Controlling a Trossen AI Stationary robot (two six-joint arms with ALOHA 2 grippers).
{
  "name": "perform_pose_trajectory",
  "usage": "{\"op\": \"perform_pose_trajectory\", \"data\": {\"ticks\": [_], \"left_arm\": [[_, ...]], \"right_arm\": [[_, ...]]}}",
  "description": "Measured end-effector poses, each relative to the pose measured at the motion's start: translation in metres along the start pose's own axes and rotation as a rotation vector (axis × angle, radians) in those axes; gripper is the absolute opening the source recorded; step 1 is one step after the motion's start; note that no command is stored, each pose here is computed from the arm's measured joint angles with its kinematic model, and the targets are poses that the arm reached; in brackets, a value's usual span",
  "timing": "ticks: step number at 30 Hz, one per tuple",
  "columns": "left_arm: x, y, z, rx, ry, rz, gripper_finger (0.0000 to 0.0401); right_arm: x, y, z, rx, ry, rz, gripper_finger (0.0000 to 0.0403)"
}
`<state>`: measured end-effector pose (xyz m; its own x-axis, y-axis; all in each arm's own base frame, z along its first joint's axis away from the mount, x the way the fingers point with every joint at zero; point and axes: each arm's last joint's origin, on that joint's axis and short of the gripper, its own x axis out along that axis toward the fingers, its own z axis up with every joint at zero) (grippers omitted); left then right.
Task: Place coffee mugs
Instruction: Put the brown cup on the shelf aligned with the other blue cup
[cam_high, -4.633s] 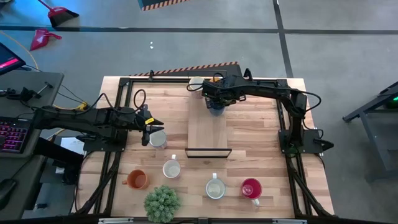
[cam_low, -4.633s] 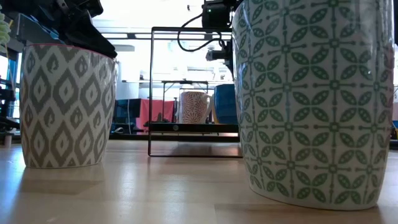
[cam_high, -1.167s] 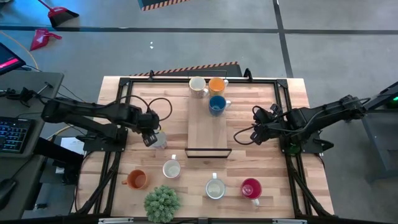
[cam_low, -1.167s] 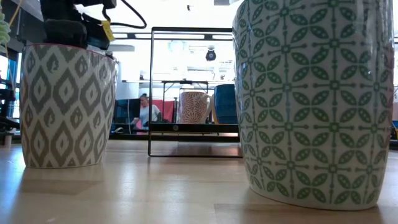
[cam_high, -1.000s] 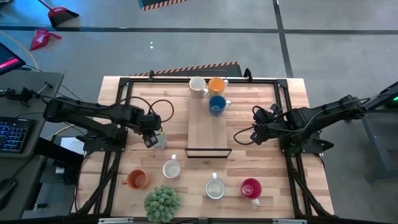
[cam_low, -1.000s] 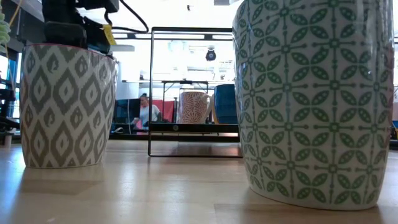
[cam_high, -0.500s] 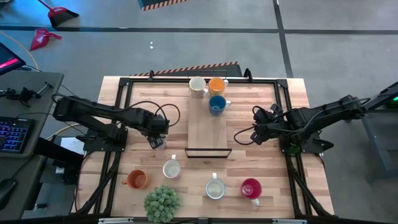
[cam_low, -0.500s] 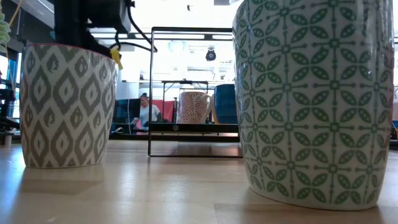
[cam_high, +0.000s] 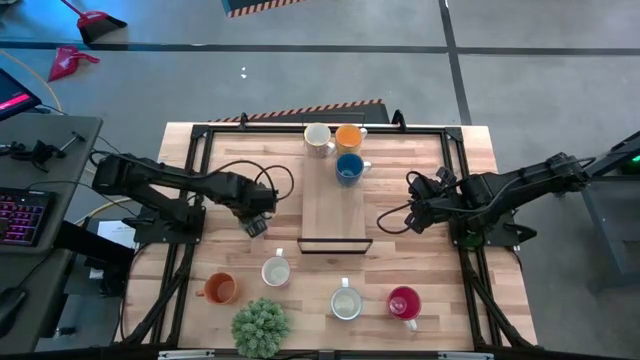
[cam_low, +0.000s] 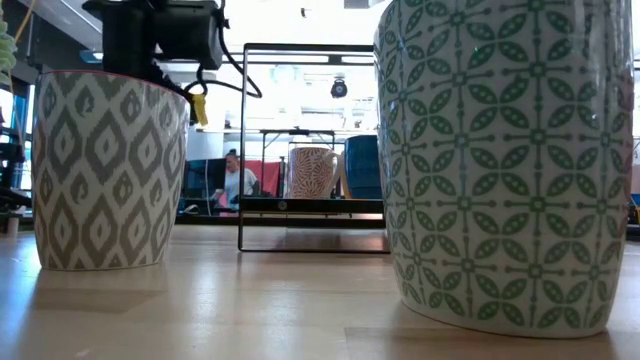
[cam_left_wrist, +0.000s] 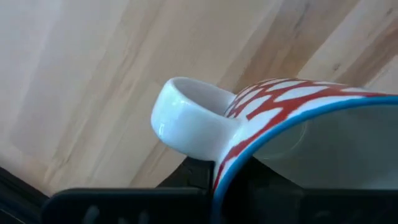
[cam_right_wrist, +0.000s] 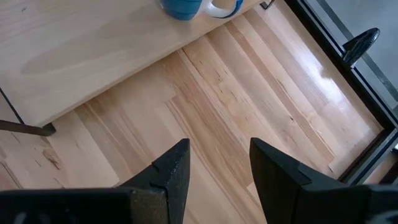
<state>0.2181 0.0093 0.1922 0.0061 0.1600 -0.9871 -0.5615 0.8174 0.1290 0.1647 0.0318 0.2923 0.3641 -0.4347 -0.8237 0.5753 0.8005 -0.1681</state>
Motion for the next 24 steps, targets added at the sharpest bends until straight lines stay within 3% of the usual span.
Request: {"op": "perform_pose_trajectory", "data": {"ticks": [9,17,24], "left_arm": [[-0.013,0.021,0.015,-0.083,-0.036,-0.041,0.0008],[-0.061,0.04,0.066,-0.229,-0.178,-0.094,0.0008],[-0.067,0.052,0.12,-0.273,-0.168,-0.074,0.0008]], "right_arm": [[0.007,0.001,-0.006,-0.004,0.019,-0.01,0.0142],[0.014,0.003,-0.009,0.021,0.018,-0.017,0.0142],[0.014,0.003,-0.009,0.023,0.015,-0.014,0.0142]]}}
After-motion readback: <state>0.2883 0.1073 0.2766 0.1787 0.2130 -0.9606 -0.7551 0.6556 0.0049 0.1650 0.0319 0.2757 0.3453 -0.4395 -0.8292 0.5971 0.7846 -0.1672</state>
